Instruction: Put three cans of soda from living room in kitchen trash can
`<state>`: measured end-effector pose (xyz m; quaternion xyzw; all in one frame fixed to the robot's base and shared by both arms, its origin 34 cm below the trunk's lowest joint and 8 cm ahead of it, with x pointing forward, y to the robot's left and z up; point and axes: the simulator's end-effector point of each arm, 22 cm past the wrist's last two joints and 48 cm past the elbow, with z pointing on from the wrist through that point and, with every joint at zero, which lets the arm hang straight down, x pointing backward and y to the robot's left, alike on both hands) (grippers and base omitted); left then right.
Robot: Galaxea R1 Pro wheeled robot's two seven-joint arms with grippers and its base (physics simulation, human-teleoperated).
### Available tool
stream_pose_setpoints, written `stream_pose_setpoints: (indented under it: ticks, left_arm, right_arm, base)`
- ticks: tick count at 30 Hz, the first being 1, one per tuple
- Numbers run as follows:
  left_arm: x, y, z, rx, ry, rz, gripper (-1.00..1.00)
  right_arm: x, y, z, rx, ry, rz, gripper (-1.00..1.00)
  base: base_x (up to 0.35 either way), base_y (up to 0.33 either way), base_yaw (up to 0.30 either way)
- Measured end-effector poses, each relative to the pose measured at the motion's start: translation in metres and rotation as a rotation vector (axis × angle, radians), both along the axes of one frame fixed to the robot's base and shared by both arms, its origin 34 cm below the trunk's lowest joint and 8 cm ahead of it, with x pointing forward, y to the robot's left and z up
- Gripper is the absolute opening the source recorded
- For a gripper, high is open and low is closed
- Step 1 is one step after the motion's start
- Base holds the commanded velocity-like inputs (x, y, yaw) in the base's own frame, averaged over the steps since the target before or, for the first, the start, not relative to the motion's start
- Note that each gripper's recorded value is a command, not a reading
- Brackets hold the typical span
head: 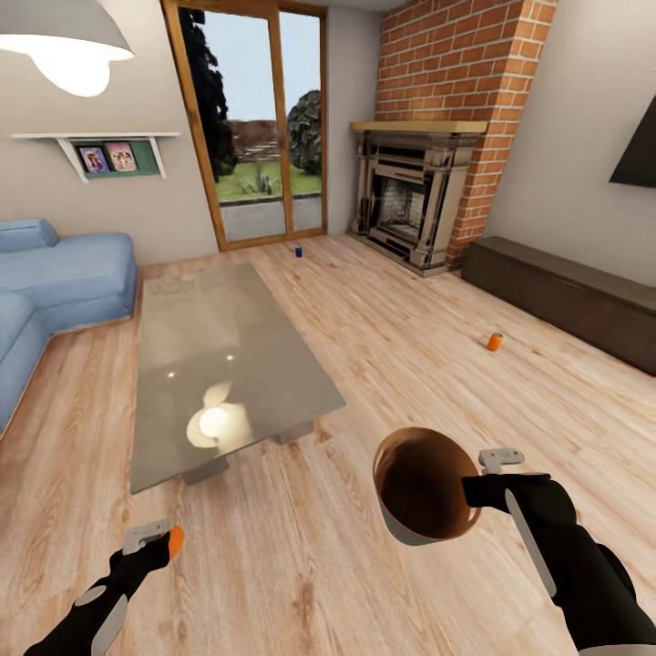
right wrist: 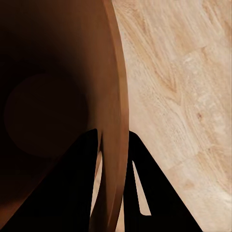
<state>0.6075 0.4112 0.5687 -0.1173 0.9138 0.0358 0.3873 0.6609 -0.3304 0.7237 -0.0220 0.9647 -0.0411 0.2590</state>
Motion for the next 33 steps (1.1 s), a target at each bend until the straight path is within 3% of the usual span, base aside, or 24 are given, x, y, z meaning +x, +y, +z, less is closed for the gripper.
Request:
stream_pose_setpoints:
  ticks: [15, 19, 20, 21, 22, 25, 26, 27, 33]
  left_arm:
    - [0.0, -0.001, 0.018, -0.002, 0.0, 0.0, -1.0]
    - [0.004, -0.01, 0.018, -0.005, -0.003, -0.038, -1.0]
    - [0.006, -0.029, 0.018, -0.035, -0.005, -0.11, -1.0]
    - [0.007, -0.038, 0.018, -0.055, -0.007, -0.139, -1.0]
    - [0.007, -0.056, 0.018, -0.103, -0.009, -0.201, -1.0]
    - [0.003, -0.085, 0.019, -0.195, -0.005, -0.293, -1.0]
    - [-0.006, -0.111, 0.019, -0.286, 0.018, -0.367, -1.0]
    - [-0.011, -0.126, 0.021, -0.348, 0.031, -0.407, -1.0]
    - [-0.025, -0.162, 0.033, -0.501, 0.037, -0.517, -1.0]
  right_arm:
    - [0.0, 0.0, 0.018, 0.0, 0.0, 0.0, -1.0]
    - [0.0, -0.001, 0.018, -0.002, 0.0, 0.0, -1.0]
    - [0.0, -0.001, 0.018, -0.002, 0.001, -0.001, -1.0]
    - [0.0, -0.001, 0.018, -0.002, 0.001, -0.001, -1.0]
    - [0.0, -0.001, 0.018, -0.002, 0.001, -0.001, -1.0]
    - [0.0, 0.0, 0.017, -0.002, 0.002, 0.0, -1.0]
    - [-0.001, 0.0, 0.016, -0.001, 0.004, -0.001, -1.0]
    - [-0.001, 0.0, 0.016, -0.001, 0.005, -0.001, -1.0]
    - [-0.002, -0.002, 0.013, -0.007, 0.012, -0.002, -1.0]
  base:
    - [0.0, 0.0, 0.0]
    - [0.0, 0.0, 0.0]
    - [0.0, 0.0, 0.0]
    - [0.0, 0.0, 0.0]
    - [0.0, 0.0, 0.0]
    - [0.0, 0.0, 0.0]
    - [0.0, 0.0, 0.0]
    - [0.0, 0.0, 0.0]
    - [0.0, 0.0, 0.0]
